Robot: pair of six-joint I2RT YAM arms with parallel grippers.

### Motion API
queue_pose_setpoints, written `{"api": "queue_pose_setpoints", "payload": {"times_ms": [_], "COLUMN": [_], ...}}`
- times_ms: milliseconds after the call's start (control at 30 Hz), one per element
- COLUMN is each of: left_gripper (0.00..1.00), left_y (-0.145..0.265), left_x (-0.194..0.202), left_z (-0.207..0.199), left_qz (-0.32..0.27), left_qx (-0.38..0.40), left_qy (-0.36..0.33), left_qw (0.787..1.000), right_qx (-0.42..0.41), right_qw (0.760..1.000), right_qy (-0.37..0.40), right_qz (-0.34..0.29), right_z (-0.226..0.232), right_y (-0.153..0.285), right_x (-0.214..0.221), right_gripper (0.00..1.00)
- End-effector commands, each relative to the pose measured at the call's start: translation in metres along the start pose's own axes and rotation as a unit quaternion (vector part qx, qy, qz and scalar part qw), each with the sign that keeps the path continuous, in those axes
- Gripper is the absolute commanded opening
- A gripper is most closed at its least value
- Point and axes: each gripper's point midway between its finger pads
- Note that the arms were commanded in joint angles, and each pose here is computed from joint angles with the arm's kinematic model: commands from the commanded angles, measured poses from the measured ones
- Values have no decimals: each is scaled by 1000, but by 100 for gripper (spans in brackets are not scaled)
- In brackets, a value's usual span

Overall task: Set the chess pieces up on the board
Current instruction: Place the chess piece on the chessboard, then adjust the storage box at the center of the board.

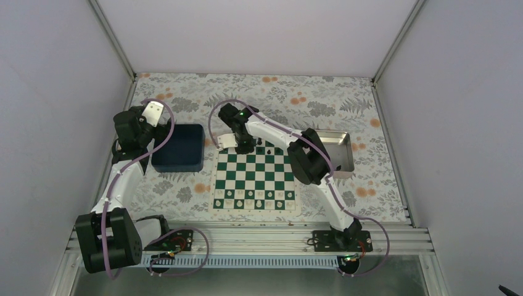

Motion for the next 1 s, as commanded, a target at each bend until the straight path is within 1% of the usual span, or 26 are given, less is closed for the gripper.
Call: {"api": "queue_pose_setpoints", "payload": {"times_ms": [0,133,233,367,467,533,567,633,667,700,833,900,967], "left_gripper": [100,100,100,100,100,100,100,100,100,100,100,100,100], "left_y": [2,2,2,3,3,1,1,-1,-2,-2,-8,-15,-21], "left_x": [-4,-5,-4,-5,-6,-5,-5,-11,-16,-24,-68,-93,-117], "left_z": [1,1,1,2,2,0,1,1,2,2,2,-1,-8], "left_qz": [-11,-13,-12,-13,-14,-13,-12,-15,-17,-21,-36,-39,-48], "left_qx": [2,1,1,0,0,5,7,11,16,23,43,52,73], "left_qy": [-4,-3,-3,-4,-5,-7,-11,-18,-23,-30,-82,-108,-121], "left_qw": [1000,1000,1000,1000,1000,1000,1000,1000,999,999,995,992,989], "right_qx": [2,22,33,58,83,109,128,152,158,165,168,169,165], "right_qw": [1000,1000,999,997,994,990,986,979,975,969,945,933,923], "right_qy": [-3,-8,-13,-25,-41,-62,-78,-118,-142,-177,-280,-317,-347], "right_qz": [-8,-15,-29,-47,-57,-69,-76,-72,-65,-57,-36,-31,-30], "right_z": [0,-9,-13,-17,-15,-18,-20,-25,-27,-32,-14,5,27], "right_y": [-4,5,23,70,110,139,158,177,182,189,202,205,204], "right_x": [-9,-12,-15,-14,0,15,28,60,81,111,207,243,268], "right_gripper": [20,26,28,31,34,38,43,49,50,52,53,53,50]}}
Point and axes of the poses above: each gripper's point midway between its finger pads, its own y axis back along the fingers, its own z axis along the line the jaws close on, x = y × z, and after that the axes turned 2 degrees about -y, right-handed
